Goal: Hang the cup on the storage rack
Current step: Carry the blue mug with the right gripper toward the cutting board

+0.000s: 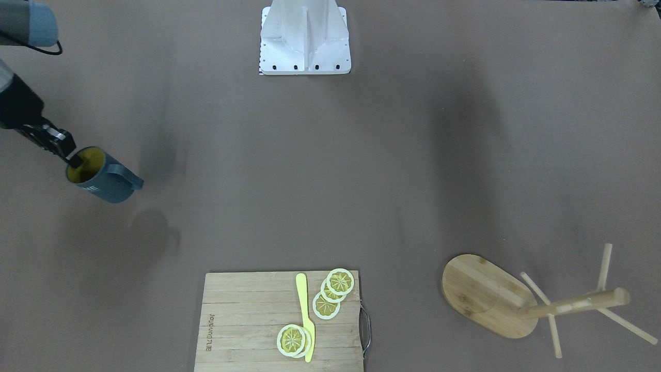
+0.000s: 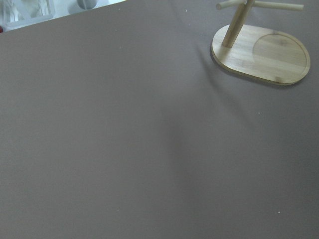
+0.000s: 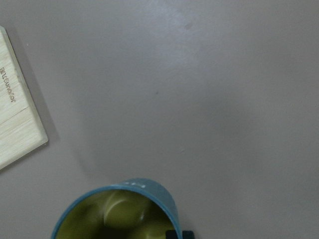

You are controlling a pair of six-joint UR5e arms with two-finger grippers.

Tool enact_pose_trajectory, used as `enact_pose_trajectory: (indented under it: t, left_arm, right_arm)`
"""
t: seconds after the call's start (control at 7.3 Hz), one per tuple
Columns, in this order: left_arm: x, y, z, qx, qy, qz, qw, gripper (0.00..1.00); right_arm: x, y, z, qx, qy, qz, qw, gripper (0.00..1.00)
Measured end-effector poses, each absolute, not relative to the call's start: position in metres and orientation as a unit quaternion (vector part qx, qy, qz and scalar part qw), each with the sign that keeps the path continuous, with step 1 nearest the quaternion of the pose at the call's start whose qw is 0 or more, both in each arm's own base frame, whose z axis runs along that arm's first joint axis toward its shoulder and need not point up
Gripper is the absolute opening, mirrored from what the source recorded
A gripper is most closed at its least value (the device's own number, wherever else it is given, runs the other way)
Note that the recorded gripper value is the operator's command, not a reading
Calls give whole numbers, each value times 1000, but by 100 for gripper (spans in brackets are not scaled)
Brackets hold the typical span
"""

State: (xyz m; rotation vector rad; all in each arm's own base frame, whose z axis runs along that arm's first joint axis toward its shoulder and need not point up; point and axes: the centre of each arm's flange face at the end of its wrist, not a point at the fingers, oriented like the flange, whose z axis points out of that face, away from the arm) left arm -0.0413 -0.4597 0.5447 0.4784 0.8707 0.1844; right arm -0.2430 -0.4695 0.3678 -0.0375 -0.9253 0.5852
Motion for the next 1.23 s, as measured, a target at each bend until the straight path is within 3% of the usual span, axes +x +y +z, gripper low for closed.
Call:
enact_pose_trajectory:
  t: [0.41,0.69,1.23]
  left_arm:
    - [-41,-463,544,229,417,88,875,99]
    - [-40,-465,545,227,418,85,876,99]
    - [-40,-465,547,225,419,83,876,99]
  right_arm:
    - [-385,-444,233,-48,-397,348,848,0]
    - [-461,-434,189,-54,-392,382,835,0]
    - [-585,-467,112,-82,-357,438,821,0]
